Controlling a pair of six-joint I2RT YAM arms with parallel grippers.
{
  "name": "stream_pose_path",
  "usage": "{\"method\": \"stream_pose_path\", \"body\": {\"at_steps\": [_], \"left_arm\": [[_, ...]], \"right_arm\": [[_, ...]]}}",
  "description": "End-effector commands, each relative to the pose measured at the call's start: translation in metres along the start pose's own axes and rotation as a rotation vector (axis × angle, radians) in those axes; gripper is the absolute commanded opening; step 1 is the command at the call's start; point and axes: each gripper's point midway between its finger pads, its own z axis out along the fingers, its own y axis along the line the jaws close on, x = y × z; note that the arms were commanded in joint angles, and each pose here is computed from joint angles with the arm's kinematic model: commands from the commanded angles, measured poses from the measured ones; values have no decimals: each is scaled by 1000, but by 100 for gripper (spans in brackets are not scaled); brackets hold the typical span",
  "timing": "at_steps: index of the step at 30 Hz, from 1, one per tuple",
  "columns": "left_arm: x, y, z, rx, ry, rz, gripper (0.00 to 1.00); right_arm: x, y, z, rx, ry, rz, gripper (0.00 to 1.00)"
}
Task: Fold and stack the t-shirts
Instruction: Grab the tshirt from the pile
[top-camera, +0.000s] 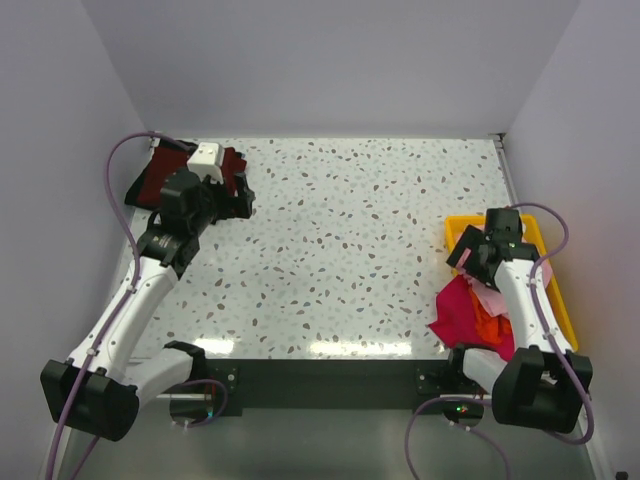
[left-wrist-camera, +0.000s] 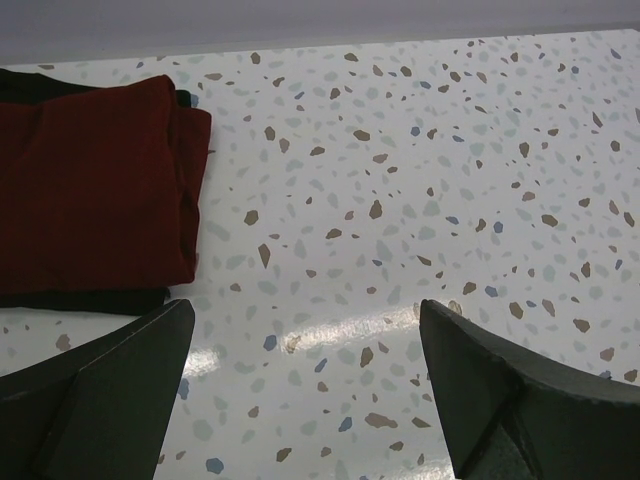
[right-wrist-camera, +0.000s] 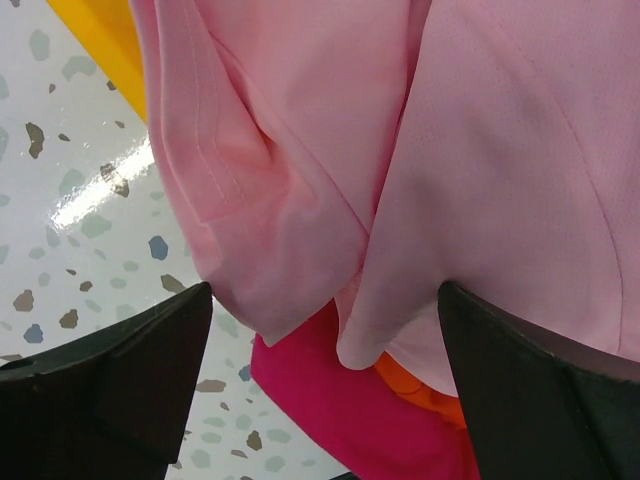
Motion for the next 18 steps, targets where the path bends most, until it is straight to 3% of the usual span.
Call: {"method": "stream_pose_path", "body": {"at_steps": [1, 4, 7, 10, 11, 13, 18], "left_arm": [[-24, -3, -6, 20, -79, 3, 100], [-23, -3, -5, 20, -76, 2, 100], [-23, -1, -6, 10, -76, 4, 100], [-22, -1, -6, 9, -74, 4, 100], [-23, -1, -6, 10, -75, 4, 100], [-23, -2, -6, 13, -75, 4, 100], [-24, -3, -6, 20, -76, 3, 100]], "right_arm": [[-13, 7, 5, -43, -39, 54, 97], [-14, 5, 10, -39, -37, 67, 83], [-19, 3, 8, -31, -51, 73, 59], [-26, 2, 0, -26, -85, 76, 46], [-28, 2, -5, -33, -100, 73, 28], [-38, 3, -16, -48, -139, 62, 4], [-58, 6, -53, -102, -252, 60, 0]]}}
